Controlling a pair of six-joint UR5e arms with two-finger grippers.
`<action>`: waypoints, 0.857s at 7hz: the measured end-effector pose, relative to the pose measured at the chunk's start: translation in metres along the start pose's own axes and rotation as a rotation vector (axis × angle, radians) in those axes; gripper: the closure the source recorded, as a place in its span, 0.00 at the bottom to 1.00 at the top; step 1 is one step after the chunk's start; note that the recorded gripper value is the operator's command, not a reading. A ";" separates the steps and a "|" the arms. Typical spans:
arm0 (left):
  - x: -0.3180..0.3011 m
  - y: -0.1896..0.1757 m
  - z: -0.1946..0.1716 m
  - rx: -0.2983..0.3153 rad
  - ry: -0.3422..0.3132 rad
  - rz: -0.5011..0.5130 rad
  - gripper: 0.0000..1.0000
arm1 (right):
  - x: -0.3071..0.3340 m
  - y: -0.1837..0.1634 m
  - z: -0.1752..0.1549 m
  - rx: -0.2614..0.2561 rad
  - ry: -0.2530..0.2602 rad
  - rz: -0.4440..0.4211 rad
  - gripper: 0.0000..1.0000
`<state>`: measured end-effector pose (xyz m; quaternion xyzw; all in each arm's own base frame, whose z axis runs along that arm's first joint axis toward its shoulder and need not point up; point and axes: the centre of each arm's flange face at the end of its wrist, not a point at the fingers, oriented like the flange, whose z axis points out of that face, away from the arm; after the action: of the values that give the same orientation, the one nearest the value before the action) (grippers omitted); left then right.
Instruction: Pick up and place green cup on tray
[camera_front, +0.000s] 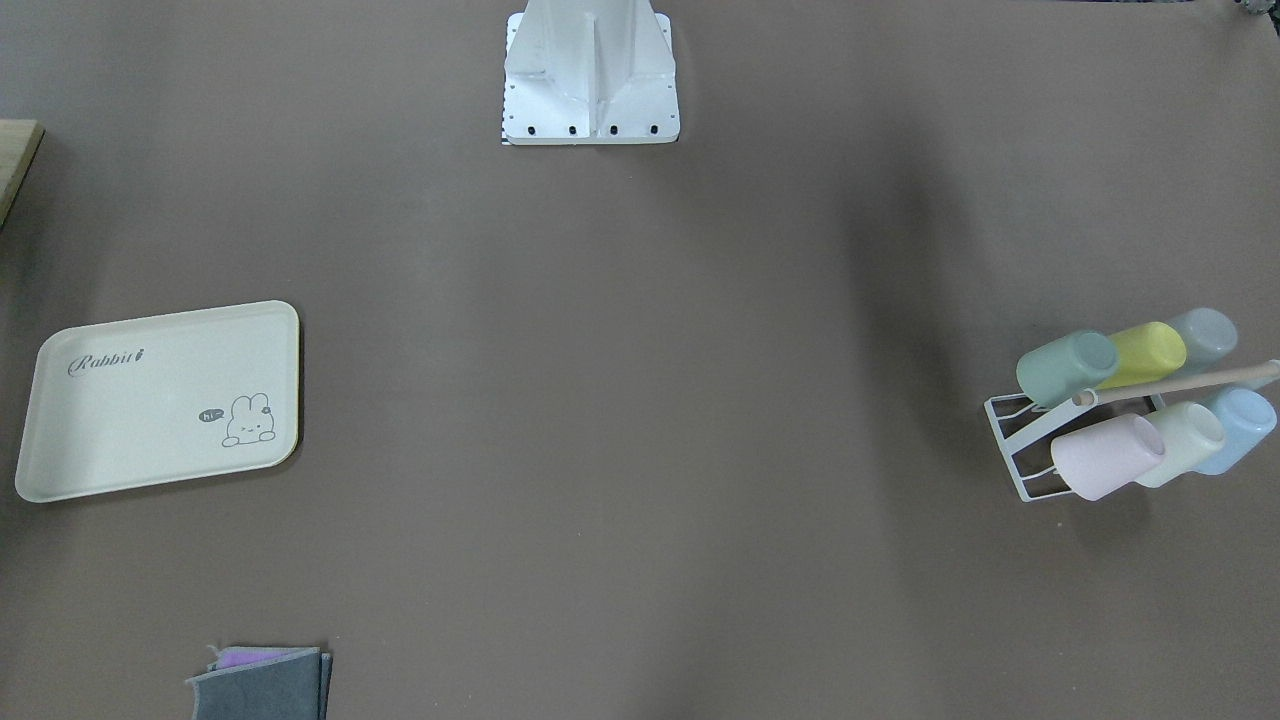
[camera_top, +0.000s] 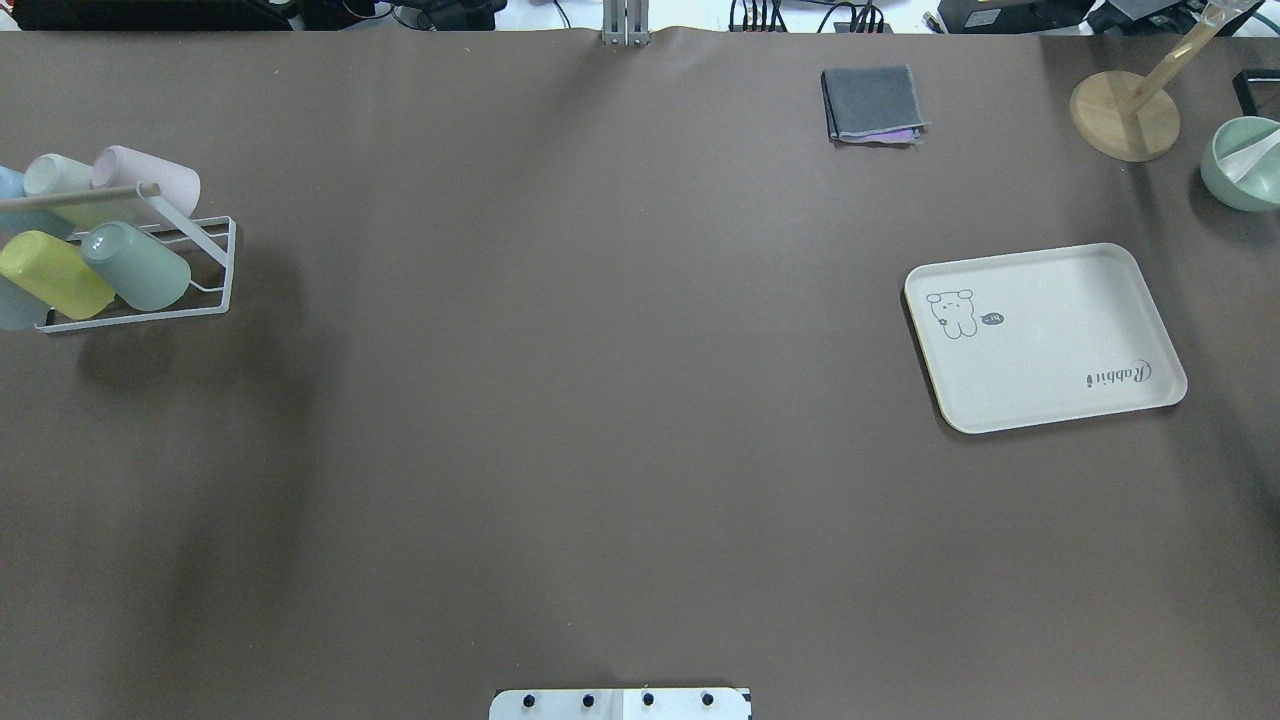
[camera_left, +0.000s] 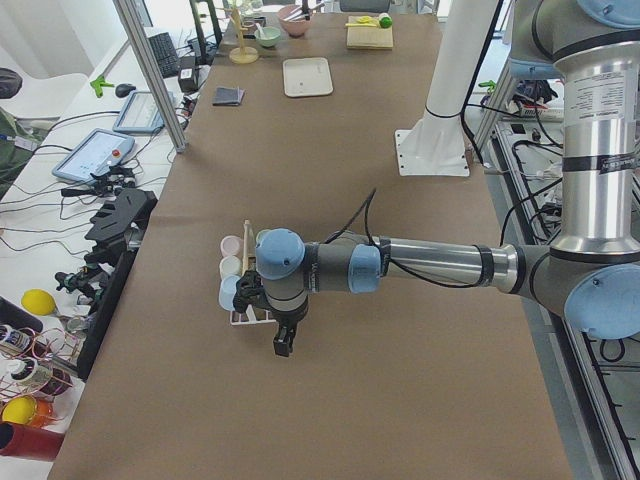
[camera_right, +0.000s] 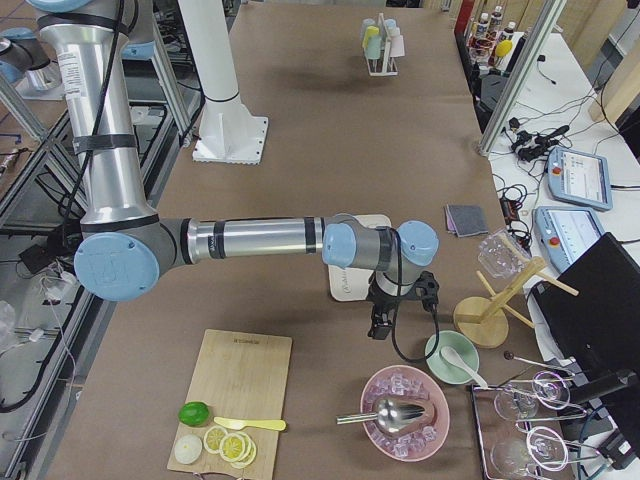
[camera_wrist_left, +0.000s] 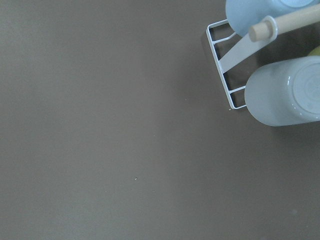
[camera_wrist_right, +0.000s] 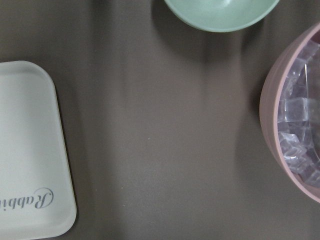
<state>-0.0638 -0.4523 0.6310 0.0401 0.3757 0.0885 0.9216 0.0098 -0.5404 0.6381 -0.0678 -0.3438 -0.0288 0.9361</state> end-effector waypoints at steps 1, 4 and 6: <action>-0.001 0.001 0.001 -0.002 0.000 -0.002 0.01 | 0.002 0.002 0.001 -0.004 -0.001 0.022 0.00; -0.004 0.002 0.004 -0.008 0.002 -0.010 0.01 | 0.007 0.008 0.006 -0.012 0.000 0.040 0.00; -0.002 -0.001 0.002 -0.006 0.002 -0.010 0.01 | 0.008 0.011 0.007 -0.011 -0.002 0.041 0.00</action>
<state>-0.0638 -0.4538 0.6332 0.0355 0.3765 0.0851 0.9218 0.0124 -0.5285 0.6474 -0.0801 -0.3433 -0.0117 0.9357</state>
